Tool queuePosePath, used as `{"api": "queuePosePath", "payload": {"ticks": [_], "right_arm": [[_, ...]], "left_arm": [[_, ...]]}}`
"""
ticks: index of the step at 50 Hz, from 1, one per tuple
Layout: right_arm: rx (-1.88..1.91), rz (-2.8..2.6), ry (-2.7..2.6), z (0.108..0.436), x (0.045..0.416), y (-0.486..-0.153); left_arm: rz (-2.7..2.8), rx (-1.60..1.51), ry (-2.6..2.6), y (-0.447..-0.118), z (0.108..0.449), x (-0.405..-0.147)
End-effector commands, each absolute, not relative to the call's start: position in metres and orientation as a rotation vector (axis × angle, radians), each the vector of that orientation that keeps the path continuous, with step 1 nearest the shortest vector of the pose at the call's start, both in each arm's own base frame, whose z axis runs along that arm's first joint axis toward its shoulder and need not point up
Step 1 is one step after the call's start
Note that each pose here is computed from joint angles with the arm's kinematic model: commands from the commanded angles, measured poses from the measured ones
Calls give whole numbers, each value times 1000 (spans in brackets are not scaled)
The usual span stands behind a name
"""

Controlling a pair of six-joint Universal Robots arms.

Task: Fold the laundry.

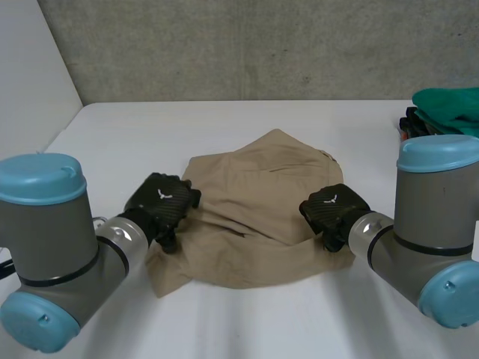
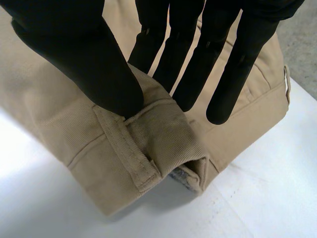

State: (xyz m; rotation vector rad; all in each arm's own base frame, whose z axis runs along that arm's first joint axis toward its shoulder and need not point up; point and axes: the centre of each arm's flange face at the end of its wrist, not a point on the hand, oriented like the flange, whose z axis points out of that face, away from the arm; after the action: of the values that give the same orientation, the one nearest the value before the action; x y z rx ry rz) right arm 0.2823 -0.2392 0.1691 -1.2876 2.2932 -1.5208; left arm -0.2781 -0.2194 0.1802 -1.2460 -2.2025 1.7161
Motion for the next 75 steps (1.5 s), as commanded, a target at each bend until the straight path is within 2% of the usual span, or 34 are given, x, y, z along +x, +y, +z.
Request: {"api": "queuePosePath", "payload": {"ticks": [1,6,14,21,24,29,33,39,44,52,63,75], "right_arm": [[-1264,-1597,2230,175,292,-241],[-1262,-1744,2114,180,312,-250],[-1198,-2124,1998,162,350,-295],[-1245,-2325,1986,161,358,-304],[-1180,-2340,1996,177,352,-299],[-1031,-2345,1915,230,337,-284],[-1055,-2267,1917,264,317,-264],[-1158,-2050,2045,284,281,-238],[-1268,-1744,2205,269,257,-214],[-1538,-1385,2249,216,232,-183],[-1469,-1489,2167,170,240,-181],[-1357,-1712,2118,143,258,-207]], "left_arm": [[1629,-1290,-2257,-203,180,-280],[1617,-1287,-2286,-202,180,-278],[1651,-1259,-2296,-209,181,-275],[1680,-1237,-2297,-215,182,-273],[1682,-1237,-2296,-216,183,-273],[1690,-1231,-2295,-217,183,-272],[1685,-1231,-2300,-218,182,-272],[1686,-1224,-2306,-220,183,-270],[1675,-1222,-2312,-221,183,-269],[1542,-1257,-2372,-213,180,-264],[1484,-1255,-2403,-211,175,-258],[1487,-1247,-2425,-218,162,-257]]}}
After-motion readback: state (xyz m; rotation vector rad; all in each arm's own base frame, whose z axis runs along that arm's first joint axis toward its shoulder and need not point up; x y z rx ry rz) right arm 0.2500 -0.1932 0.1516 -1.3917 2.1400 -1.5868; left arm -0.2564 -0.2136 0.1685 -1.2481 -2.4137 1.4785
